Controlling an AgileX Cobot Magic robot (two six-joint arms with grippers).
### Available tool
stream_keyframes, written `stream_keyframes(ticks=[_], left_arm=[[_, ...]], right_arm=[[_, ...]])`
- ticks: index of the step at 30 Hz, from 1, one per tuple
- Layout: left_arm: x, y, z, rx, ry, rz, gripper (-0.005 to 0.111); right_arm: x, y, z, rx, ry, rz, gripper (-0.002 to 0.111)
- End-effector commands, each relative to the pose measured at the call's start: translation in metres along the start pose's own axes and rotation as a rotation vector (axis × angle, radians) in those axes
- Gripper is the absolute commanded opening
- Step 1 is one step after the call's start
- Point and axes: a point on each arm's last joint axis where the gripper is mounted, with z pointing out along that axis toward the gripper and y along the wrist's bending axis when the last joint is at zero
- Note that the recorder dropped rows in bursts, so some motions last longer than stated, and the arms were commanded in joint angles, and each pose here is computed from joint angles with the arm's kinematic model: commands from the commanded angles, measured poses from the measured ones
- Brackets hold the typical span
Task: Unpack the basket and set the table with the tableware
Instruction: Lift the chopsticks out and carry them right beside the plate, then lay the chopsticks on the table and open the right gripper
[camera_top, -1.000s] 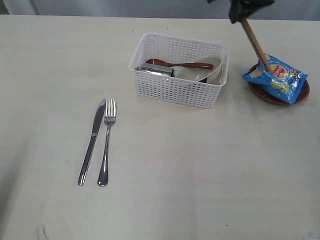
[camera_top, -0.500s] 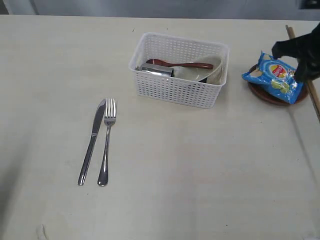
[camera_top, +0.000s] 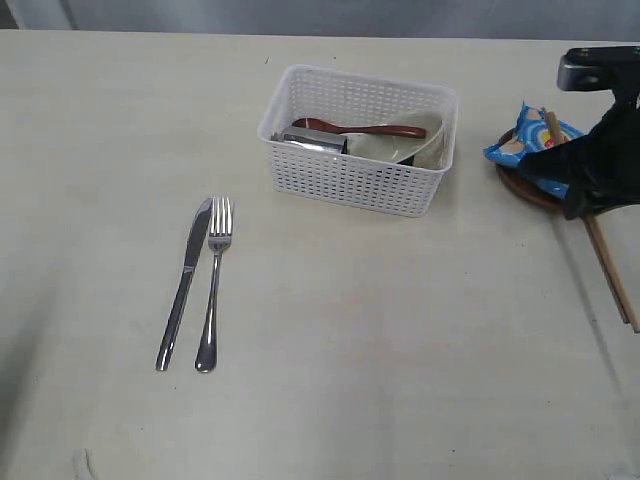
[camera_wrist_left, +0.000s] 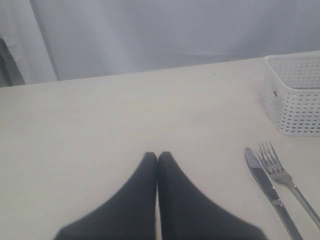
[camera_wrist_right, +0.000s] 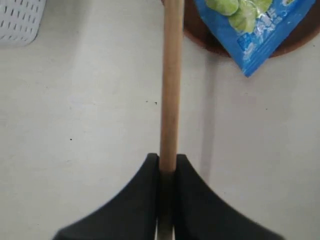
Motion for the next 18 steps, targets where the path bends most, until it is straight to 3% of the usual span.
stream_keyframes(ticks=[1,9,18], left_arm=[[0.000,0.000,0.000,-0.001,-0.009,-0.007,0.000],[0.000,0.000,0.000,-0.001,-0.009,-0.007,0.000],[0.000,0.000,0.000,-0.001,-0.009,-0.007,0.000]], right_arm=[[-0.001,0.011,0.016,-0.007,0.041,-0.095,-0.001],[-0.002,0.030,0.054,-0.013,0.121,-0.202,-0.001],[-0.006,0.033,0.082,-0.004,0.119,-0.224,-0.001]])
